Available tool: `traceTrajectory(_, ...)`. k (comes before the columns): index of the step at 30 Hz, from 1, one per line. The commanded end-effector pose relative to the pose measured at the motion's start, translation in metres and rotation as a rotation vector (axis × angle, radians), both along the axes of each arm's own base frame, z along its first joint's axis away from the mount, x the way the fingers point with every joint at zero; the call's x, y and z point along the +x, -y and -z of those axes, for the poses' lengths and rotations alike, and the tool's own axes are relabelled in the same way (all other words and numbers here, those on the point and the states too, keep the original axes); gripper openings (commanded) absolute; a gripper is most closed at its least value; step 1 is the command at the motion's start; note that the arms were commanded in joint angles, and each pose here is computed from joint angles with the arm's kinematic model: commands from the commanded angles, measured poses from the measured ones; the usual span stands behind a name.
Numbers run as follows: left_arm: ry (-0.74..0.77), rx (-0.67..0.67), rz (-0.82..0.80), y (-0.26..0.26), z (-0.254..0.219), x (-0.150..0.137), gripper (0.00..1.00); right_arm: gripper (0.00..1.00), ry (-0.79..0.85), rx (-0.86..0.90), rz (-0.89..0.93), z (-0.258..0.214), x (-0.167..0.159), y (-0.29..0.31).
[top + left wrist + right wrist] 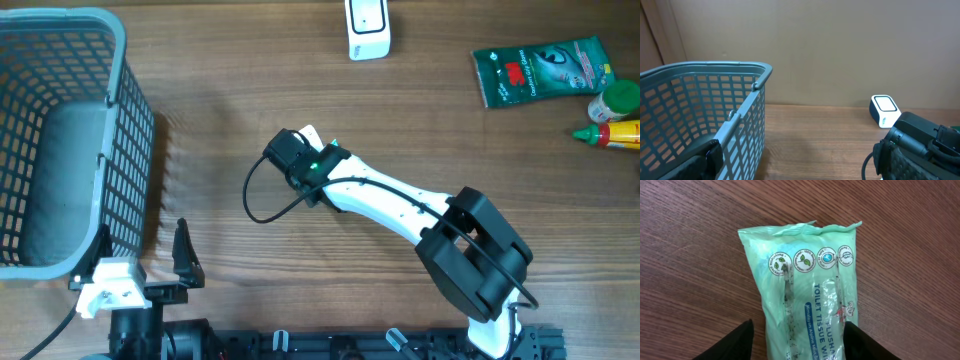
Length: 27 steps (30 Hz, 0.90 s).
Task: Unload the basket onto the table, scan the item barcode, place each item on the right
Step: 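Reach the right gripper down to the light-green tissue pack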
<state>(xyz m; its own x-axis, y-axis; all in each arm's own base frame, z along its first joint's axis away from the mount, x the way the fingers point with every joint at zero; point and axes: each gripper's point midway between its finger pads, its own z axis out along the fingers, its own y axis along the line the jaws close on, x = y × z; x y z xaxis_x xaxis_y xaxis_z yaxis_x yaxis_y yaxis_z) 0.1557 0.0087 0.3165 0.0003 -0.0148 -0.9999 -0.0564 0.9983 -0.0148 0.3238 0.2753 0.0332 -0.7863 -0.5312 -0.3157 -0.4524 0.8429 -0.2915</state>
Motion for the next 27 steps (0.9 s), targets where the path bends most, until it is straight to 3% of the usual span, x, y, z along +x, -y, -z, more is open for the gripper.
traceTrajectory(1, 0.009, -0.009, -0.011, -0.002, -0.001, -0.001, 1.0, 0.54, -0.028, -0.006, -0.023, 0.01, -0.006, -0.006)
traceTrajectory(12, 0.009, -0.009, -0.011, -0.002, -0.001, -0.001, 1.0, 0.31, -0.057, -0.093, -0.018, 0.042, -0.009, 0.004)
traceTrajectory(16, 0.009, -0.009, -0.011, -0.002, -0.001, -0.001, 1.0, 0.04, -0.062, -0.082, -0.016, 0.042, -0.009, 0.003)
traceTrajectory(21, 0.009, -0.009, -0.011, -0.002, -0.001, -0.001, 1.0, 0.04, -0.1, -0.046, 0.007, 0.039, -0.012, 0.0)
traceTrajectory(24, 0.009, -0.009, -0.011, -0.002, -0.001, -0.001, 1.0, 0.04, -0.078, -0.033, 0.026, 0.008, -0.003, -0.001)
traceTrajectory(25, 0.009, -0.009, -0.011, -0.002, -0.001, -0.001, 1.0, 0.11, -0.062, -0.03, 0.027, -0.004, 0.0, -0.002)
traceTrajectory(26, 0.009, -0.009, -0.011, -0.002, -0.001, -0.001, 1.0, 0.68, -0.047, -0.015, 0.018, -0.017, 0.003, -0.006)
traceTrajectory(27, 0.009, -0.009, -0.011, -0.002, -0.001, -0.001, 1.0, 0.82, -0.039, -0.006, 0.018, -0.022, 0.004, -0.007)
